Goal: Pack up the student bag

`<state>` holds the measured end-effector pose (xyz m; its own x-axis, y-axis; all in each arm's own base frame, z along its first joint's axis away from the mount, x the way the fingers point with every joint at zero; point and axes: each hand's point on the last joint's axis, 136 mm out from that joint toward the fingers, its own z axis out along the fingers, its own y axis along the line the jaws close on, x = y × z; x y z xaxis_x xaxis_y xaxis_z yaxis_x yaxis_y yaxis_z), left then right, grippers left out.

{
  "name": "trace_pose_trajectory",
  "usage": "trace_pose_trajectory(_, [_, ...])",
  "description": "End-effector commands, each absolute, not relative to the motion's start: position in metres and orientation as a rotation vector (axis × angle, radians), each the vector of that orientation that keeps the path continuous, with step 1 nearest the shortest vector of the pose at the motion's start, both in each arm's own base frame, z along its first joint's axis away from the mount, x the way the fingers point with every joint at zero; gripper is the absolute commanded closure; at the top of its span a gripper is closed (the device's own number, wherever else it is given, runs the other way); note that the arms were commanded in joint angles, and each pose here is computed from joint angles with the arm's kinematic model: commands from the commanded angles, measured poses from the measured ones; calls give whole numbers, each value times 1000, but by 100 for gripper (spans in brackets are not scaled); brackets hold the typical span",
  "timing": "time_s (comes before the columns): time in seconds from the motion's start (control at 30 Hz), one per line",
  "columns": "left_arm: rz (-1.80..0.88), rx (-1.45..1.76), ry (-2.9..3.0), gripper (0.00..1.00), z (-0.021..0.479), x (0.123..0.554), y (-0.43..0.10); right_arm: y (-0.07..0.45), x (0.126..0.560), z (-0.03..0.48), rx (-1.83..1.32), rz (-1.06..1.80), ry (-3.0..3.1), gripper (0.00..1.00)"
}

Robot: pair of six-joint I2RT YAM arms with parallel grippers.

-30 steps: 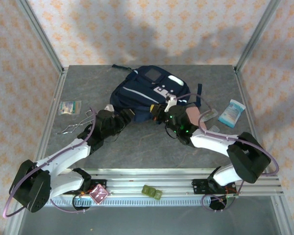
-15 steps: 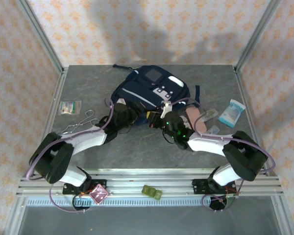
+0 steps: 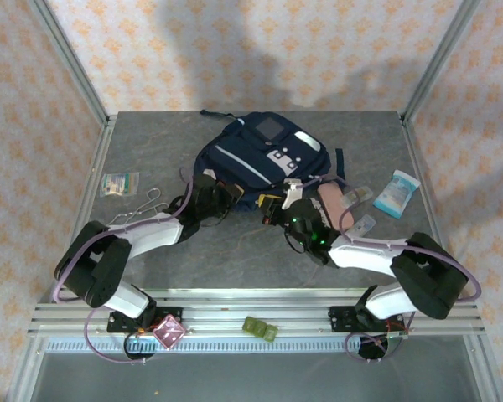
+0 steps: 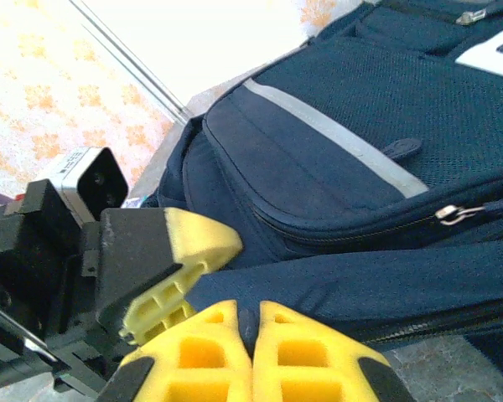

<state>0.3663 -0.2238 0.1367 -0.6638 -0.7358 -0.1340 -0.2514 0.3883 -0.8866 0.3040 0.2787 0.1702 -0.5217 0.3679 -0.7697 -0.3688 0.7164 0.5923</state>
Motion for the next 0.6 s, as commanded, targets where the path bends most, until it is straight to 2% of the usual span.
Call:
trace_pose_trajectory(0.0, [-1273,-853,1936,100,182,381,-193,244,321,193,134,848,1790,100])
trace_pose_trajectory(0.27, [-1295,-863,1842,100,214,370,-164,168,345,154,439,656,1756,100])
trace_pose_trajectory(0.57, [-1258,-798,1902,100,208,356,-163,139,401,119,624,518,1773,100])
